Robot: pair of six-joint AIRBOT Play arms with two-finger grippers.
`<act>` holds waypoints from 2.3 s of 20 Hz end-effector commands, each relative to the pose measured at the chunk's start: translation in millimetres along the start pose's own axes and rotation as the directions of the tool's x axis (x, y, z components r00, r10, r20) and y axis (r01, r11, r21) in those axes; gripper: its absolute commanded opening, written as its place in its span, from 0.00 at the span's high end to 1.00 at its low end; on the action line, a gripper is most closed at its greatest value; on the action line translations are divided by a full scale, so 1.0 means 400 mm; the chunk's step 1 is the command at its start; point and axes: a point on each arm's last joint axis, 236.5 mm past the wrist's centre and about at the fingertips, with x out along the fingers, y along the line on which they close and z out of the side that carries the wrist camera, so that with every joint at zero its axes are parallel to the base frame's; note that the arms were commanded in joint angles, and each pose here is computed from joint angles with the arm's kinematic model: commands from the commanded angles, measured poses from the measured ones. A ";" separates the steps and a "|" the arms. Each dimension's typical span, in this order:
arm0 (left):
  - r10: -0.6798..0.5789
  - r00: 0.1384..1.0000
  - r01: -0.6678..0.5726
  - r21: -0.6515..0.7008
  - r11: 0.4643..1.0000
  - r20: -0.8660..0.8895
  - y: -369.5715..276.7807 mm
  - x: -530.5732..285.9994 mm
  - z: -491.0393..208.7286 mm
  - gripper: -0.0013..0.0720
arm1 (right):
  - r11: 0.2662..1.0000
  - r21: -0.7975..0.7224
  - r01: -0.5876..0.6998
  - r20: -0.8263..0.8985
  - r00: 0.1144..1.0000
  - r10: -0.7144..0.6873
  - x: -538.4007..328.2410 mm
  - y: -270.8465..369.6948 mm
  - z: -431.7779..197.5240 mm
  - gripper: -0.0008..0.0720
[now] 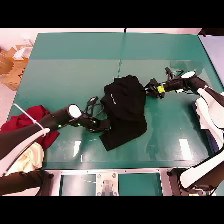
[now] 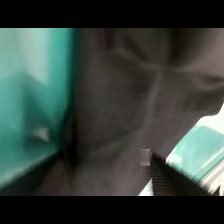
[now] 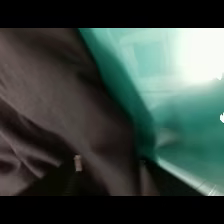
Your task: Fold the shirts.
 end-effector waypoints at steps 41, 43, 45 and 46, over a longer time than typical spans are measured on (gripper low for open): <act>0.334 0.892 -0.397 0.171 0.902 0.306 0.203 -0.457 0.382 0.95 | 0.979 -0.201 0.045 0.180 0.984 -0.009 -0.087 0.113 -0.096 0.70; 0.340 0.889 -0.404 0.175 0.898 0.307 0.206 -0.459 0.382 0.95 | 0.984 -0.180 0.005 0.161 0.987 0.025 -0.209 0.111 -0.083 0.63; 0.342 0.891 -0.406 0.191 0.893 0.298 0.207 -0.458 0.377 0.95 | 0.992 -0.125 0.008 0.184 0.983 0.015 -0.331 0.068 -0.088 0.64; 0.341 0.892 -0.406 0.191 0.894 0.296 0.207 -0.457 0.376 0.95 | 0.996 -0.078 0.051 0.181 0.983 -0.036 -0.377 0.016 -0.111 0.64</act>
